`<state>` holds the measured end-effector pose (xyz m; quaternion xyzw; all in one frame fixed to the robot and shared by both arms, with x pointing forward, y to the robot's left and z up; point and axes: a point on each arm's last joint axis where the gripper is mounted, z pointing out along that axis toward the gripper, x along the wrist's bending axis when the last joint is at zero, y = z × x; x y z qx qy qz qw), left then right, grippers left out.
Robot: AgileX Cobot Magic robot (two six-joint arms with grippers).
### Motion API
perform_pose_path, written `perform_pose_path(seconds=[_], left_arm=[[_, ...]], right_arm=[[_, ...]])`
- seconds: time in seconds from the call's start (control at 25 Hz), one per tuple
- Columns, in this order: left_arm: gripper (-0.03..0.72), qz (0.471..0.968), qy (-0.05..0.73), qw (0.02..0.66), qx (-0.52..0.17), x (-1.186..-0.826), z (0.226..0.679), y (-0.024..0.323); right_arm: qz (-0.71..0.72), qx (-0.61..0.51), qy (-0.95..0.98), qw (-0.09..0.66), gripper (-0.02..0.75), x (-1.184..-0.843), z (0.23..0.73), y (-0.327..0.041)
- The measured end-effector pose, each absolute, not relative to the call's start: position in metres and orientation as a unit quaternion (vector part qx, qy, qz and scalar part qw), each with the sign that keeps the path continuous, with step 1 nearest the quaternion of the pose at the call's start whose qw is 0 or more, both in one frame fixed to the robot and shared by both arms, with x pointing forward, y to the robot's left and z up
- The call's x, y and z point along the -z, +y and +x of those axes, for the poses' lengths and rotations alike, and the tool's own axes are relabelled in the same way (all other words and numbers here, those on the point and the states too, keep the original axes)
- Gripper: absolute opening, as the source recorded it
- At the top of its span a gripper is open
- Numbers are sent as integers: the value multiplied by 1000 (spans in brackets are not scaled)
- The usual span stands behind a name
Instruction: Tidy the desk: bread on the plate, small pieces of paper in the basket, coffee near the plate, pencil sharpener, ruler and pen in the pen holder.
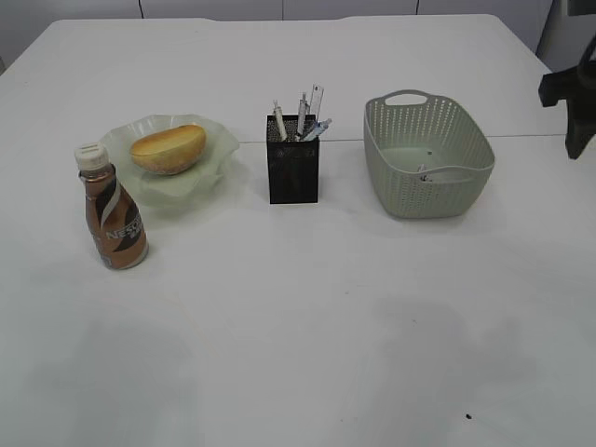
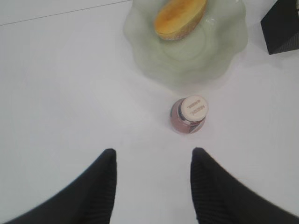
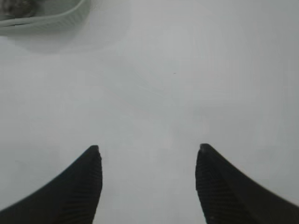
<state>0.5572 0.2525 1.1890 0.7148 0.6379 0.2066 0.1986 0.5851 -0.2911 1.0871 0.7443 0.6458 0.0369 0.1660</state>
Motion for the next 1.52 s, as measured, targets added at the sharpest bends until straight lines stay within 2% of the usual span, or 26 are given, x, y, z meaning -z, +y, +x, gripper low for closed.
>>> perform_pose_path(seconds=[0.2, 0.32, 0.64, 0.72, 0.88, 1.0, 1.28, 1.52], left_arm=[[376, 706, 632, 226, -228, -1212, 534, 257], [376, 699, 627, 245, -242, -1228, 517, 259], [358, 676, 608, 325, -261, -1269, 452, 265], [348, 674, 606, 332, -261, -1268, 433, 267], [341, 683, 613, 312, -245, -1243, 407, 272], [340, 688, 618, 300, -236, -1226, 390, 275], [331, 672, 606, 329, -271, -1218, 328, 288], [319, 680, 587, 348, -268, -1192, 289, 291]], right_arm=[[743, -83, 654, 115, 495, -1091, 582, -279], [723, -132, 669, 114, 490, -1116, 572, -271], [647, -294, 662, 236, 489, -1225, 480, -263], [636, -318, 651, 265, 488, -1245, 451, -269], [626, -337, 636, 301, 488, -1266, 405, -279], [621, -346, 630, 311, 488, -1264, 375, -284], [623, -340, 634, 308, 488, -1208, 309, -295], [608, -375, 620, 325, 487, -1167, 251, -303]])
